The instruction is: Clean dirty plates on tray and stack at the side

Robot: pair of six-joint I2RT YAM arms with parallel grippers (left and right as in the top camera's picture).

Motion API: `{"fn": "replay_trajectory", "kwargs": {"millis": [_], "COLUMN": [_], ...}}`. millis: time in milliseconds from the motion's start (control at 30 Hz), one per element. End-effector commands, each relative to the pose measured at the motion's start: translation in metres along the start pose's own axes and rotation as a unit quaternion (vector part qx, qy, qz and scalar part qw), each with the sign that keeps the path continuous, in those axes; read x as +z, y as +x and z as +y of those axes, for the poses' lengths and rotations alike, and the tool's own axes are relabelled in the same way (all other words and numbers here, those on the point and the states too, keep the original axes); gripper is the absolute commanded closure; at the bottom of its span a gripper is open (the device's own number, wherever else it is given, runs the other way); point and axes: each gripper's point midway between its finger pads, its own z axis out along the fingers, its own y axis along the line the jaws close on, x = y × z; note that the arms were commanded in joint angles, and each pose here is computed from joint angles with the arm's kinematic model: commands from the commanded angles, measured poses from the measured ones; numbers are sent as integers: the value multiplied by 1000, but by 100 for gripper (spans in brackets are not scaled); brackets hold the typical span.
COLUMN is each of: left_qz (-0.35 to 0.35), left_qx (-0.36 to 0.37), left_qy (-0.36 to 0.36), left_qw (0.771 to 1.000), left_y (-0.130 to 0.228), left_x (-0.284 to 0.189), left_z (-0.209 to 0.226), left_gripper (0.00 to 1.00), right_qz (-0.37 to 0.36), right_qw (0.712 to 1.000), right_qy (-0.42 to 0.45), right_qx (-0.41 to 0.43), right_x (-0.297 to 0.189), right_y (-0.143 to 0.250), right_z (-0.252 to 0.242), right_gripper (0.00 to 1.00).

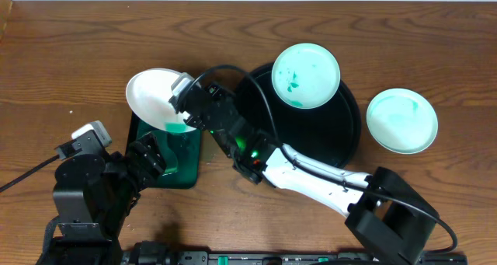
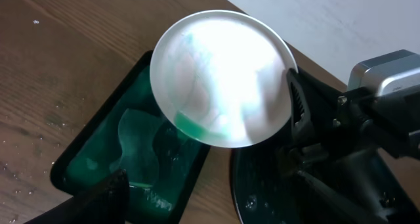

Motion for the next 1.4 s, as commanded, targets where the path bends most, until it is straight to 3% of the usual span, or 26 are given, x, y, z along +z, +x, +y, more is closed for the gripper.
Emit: {"fn": "replay_trajectory", "kwargs": {"millis": [0,400,933,1100,1200,1267,1367], "left_qz": [-6,-6,-6,-6,-6,-6,-6], "left_qx": [0,0,0,0,0,0,0], "left_qy": [5,5,5,5,5,5,5], "left_qw": [1000,1000,1000,1000,1000,1000,1000], "left_y": [-5,-5,-5,-5,-5,-5,-5], "left_x": [-5,-5,-5,-5,-5,-5,-5], "left_z": [-3,-3,-3,-3,-3,-3,-3], "left_gripper": [21,20,20,20,20,20,20], "right_qz": [-13,-36,-30,4,56,90,105], "right_qw": [997,984,984,992,982,962,911], "right_qy": [53,102,110,124,101,34,-127], "right_qx": [-46,-141,-137,-6,152,256,378], "right_x": [-9,-26,-27,-16,-2,8,10], "right_y": [-21,-51,-49,-18,29,55,58], "right_z": [-15,-7,-9,-34,-51,-46,-34], "right_gripper": [99,99,99,99,99,99,99]}}
